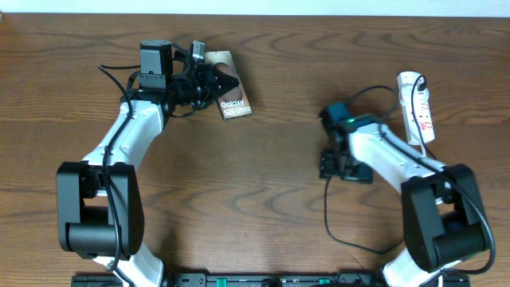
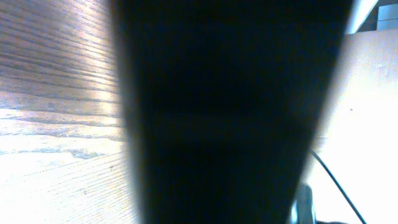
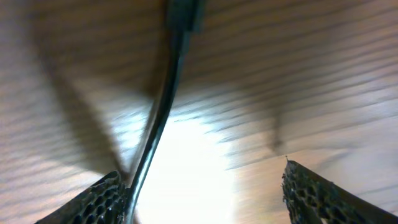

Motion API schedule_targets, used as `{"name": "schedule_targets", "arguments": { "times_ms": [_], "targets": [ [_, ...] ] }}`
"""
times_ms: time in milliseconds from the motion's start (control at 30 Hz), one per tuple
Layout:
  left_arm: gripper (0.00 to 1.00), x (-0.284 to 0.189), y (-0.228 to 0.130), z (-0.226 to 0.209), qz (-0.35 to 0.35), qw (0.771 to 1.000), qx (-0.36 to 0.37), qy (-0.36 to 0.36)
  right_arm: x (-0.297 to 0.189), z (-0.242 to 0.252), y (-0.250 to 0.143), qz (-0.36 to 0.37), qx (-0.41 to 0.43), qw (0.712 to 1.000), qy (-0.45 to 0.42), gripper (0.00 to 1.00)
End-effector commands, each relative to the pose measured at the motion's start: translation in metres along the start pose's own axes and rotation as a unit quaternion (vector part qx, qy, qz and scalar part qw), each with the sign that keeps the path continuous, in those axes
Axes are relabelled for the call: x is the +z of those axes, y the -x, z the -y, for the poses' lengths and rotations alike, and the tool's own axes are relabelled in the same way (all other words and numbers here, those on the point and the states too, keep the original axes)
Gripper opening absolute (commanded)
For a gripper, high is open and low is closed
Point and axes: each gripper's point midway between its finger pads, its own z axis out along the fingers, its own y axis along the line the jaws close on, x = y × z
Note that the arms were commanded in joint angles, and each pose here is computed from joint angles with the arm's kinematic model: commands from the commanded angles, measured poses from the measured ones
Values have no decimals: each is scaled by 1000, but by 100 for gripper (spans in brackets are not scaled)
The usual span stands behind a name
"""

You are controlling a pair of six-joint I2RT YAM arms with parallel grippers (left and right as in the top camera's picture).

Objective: Plug charger to phone and switch on socket
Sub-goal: 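Hold the cable plug with the right gripper near the table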

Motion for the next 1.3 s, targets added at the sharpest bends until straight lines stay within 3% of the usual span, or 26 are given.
{"name": "schedule_targets", "arguments": {
  "times_ms": [0,100,367,433,600,733,967,1267],
  "targets": [
    [7,-8,0,22,-1,999,29,-23,-3,-8,4,-27,-4,998,61,81],
    [8,-8,0,22,-1,999,29,-23,-6,-21,1,-49,10,992,118,99],
    [7,-8,-3,19,-6,999,39,-18,0,-23,6,-43,69,989,127,98],
    [7,-8,-5,17,-9,999,34,-16,5,-25,8,-38,89,987,130,89],
    [7,-8,-5,17,-9,999,33,-15,7,-25,20,-10,103,986,131,57],
    [7,-8,-6,17,-10,999,32,-15,9,-20,20,-8,112,987,116,47],
    [7,-8,-6,17,-10,999,32,-14,14,-8,15,-8,114,990,82,41],
    [7,-8,-6,17,-10,999,31,-15,24,-16,10,-11,128,986,107,10]
  ]
}}
